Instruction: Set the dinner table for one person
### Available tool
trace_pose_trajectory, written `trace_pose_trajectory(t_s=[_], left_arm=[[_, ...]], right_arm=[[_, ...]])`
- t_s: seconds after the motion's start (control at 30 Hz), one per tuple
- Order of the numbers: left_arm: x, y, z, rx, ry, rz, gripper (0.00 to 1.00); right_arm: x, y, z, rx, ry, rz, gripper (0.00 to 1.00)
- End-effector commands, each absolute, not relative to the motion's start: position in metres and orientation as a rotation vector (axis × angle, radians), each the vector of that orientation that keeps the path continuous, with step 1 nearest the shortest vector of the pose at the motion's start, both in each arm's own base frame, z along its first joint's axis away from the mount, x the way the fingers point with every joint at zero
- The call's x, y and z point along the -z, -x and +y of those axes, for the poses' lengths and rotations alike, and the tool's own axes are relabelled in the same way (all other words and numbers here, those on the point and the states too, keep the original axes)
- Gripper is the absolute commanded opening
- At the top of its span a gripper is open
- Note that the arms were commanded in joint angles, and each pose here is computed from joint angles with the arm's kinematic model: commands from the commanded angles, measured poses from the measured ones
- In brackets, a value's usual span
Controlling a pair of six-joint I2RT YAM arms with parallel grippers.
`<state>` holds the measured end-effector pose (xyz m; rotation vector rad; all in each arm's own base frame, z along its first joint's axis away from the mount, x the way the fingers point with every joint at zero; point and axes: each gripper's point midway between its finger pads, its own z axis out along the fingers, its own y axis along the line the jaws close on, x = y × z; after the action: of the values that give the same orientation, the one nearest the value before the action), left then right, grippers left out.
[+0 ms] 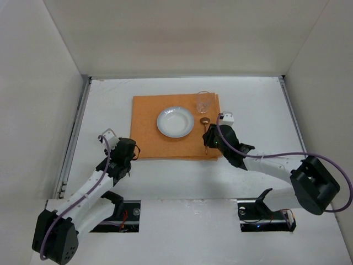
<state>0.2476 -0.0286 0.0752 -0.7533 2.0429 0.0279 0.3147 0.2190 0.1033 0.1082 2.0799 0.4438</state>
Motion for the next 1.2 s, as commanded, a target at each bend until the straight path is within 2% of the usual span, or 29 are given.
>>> trace_pose_trajectory(t_s=[0.0, 0.3, 0.6, 1.03, 1.17], left_arm=[[-0.064, -0.219, -0.018, -0.078, 0.849, 2.156, 0.32], [-0.046, -0.219, -0.011, -0.102, 0.886, 2.208, 0.32], [-0.032, -0.23, -0.009, -0.159, 0.836, 2.259, 0.24], [-0.041, -0.233, -0.01, -0.094, 0.815, 2.191, 0.24], [-0.034, -0.233, -0.014, -0.103, 0.775, 2.234, 0.23]], right_arm=[[-0.139, -0.328, 0.22, -0.476, -0.137, 1.942, 0.4], [-0.149, -0.321, 0.217, -0.547, -0.174, 1.898, 0.42], [-0.14, -0.322, 0.228, -0.562, -0.14, 1.938, 0.42], [-0.133, -0.324, 0.231, -0.551, -0.127, 1.959, 0.43], [-0.131, -0.324, 0.233, -0.555, -0.12, 1.967, 0.43]])
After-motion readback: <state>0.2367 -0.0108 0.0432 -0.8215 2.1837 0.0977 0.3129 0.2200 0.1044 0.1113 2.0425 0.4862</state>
